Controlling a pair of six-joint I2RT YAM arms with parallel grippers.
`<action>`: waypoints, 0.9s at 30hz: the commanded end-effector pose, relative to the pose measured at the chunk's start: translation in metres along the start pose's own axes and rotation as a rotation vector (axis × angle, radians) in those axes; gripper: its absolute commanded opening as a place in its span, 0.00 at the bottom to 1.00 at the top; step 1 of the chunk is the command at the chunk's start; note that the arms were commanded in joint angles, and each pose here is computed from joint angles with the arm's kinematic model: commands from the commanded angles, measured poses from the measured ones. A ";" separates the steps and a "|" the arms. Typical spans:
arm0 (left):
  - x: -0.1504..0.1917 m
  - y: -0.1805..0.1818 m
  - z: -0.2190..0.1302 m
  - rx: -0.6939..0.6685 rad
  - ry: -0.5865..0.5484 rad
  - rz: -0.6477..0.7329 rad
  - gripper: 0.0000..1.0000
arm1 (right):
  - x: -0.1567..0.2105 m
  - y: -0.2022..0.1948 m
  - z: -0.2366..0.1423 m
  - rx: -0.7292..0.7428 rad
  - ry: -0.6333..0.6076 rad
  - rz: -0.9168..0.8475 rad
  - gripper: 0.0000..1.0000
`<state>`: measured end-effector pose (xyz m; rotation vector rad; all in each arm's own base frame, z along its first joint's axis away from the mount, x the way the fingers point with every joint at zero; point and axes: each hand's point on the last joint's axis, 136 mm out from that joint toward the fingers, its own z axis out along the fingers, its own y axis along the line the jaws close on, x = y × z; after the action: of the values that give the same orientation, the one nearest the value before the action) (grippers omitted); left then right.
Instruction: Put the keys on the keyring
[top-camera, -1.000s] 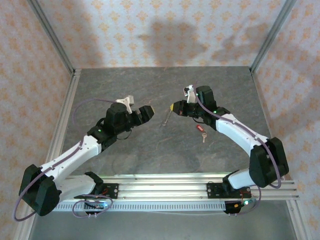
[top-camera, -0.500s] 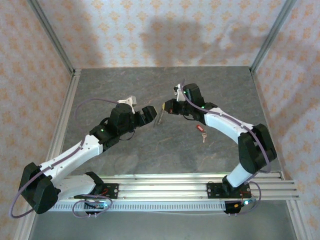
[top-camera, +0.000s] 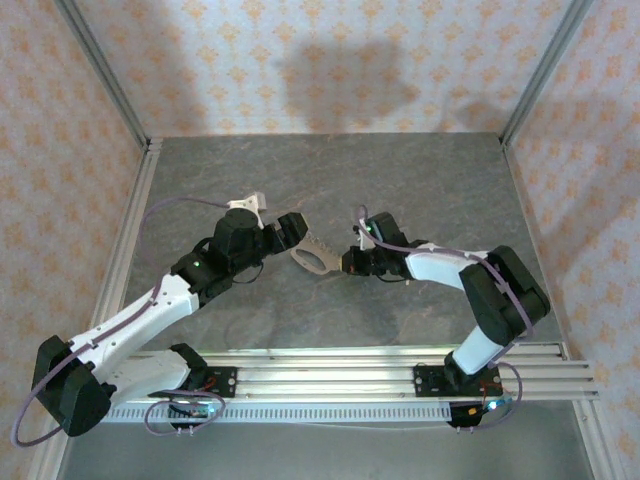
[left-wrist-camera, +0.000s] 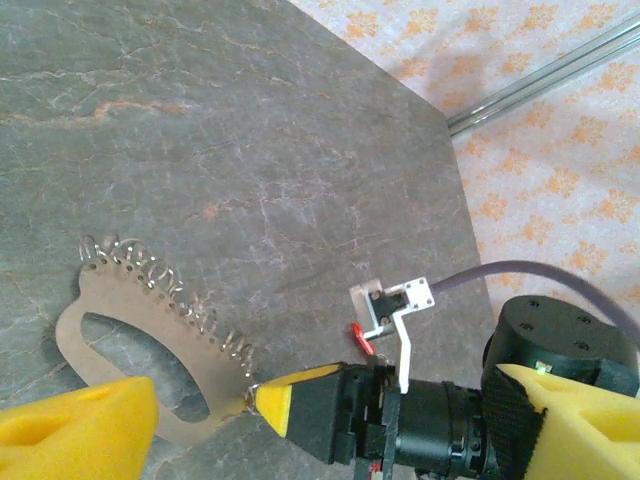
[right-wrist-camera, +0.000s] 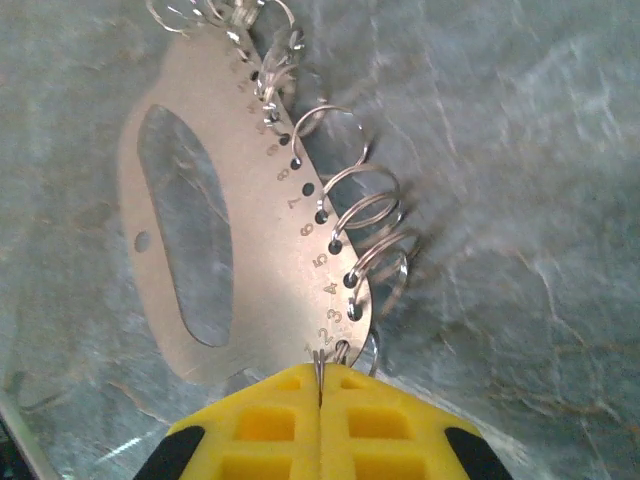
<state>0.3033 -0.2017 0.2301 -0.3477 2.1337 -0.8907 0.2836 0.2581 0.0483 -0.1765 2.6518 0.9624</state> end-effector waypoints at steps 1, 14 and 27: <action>-0.012 -0.004 0.000 0.002 -0.033 0.016 0.86 | -0.014 0.007 0.000 -0.001 -0.065 -0.035 0.00; -0.012 -0.004 -0.004 0.011 -0.047 0.016 0.87 | 0.002 -0.016 0.013 0.098 -0.004 -0.006 0.00; -0.011 -0.003 -0.001 0.017 -0.045 0.011 0.87 | 0.002 -0.015 0.005 0.116 -0.015 0.012 0.16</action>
<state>0.3045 -0.2026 0.2300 -0.3475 2.1313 -0.8929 0.2851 0.2501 0.0247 -0.1362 2.7047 0.8256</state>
